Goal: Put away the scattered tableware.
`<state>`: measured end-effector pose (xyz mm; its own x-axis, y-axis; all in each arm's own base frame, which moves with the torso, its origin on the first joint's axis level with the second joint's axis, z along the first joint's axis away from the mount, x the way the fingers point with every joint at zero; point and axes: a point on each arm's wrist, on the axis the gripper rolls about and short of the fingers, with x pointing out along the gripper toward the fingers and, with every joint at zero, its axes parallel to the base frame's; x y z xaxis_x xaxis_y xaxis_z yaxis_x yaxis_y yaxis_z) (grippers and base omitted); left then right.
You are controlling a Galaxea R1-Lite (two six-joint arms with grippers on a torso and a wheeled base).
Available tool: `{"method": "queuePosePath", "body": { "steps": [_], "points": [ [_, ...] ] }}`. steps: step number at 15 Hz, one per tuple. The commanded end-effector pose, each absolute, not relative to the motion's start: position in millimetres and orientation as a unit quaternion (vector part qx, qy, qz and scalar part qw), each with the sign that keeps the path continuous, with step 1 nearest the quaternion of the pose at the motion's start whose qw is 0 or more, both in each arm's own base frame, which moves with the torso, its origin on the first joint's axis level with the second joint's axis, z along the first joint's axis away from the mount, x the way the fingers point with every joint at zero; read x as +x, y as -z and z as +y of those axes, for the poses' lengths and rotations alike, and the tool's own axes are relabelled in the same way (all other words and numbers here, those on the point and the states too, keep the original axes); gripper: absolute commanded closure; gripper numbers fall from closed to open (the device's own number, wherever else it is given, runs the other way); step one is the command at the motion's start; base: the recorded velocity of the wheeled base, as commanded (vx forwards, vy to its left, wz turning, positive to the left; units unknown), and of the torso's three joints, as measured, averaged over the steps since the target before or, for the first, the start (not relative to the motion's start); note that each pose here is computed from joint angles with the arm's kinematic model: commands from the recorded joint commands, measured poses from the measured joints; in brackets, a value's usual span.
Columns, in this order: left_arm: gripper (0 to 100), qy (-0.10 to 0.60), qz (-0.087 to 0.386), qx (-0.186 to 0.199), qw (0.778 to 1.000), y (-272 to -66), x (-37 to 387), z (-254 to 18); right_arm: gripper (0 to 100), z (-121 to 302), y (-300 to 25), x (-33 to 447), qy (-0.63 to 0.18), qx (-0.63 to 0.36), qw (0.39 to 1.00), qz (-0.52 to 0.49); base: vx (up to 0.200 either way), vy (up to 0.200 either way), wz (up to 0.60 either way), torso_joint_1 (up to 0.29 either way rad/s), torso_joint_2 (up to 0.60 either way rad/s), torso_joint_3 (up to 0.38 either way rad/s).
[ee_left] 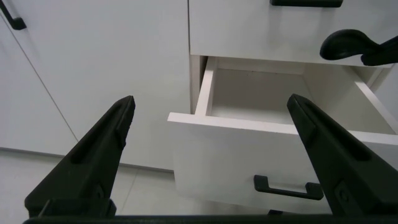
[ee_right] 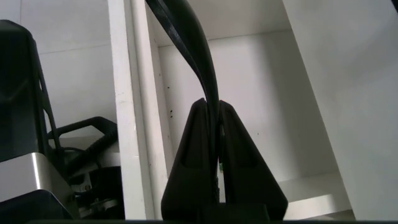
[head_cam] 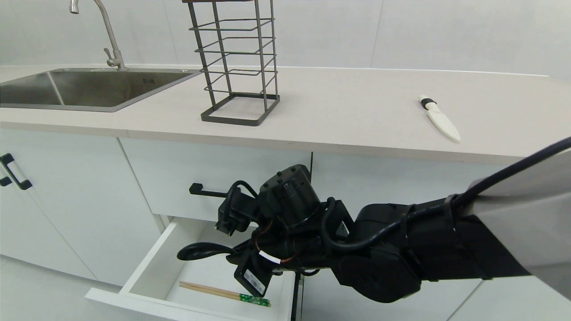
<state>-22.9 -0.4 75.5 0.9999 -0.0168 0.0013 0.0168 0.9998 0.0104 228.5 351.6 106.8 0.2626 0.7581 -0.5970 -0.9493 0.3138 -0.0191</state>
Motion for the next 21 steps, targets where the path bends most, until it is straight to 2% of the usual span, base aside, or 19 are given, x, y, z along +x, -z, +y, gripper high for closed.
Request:
{"method": "queuePosePath", "body": {
  "steps": [1,9,21],
  "points": [
    [0,0.008,0.000,0.005,1.000,-75.5,-22.8,-0.4,100,355.0,-94.6,233.3,-0.551,-0.194,0.770,0.257,0.000,0.000,0.00,0.000,0.00,0.000],
    [0,0.008,0.000,0.005,1.000,-75.5,-22.8,-0.4,100,385.8,-44.8,264.4,-0.543,-0.197,0.772,0.267,0.000,0.000,0.00,0.000,0.00,0.000],
    [0,0.008,0.000,0.005,1.000,-75.5,-22.8,-0.4,100,407.7,1.2,275.5,-0.525,-0.213,0.774,0.282,0.000,0.000,0.00,0.000,0.00,0.000]
  ]
}}
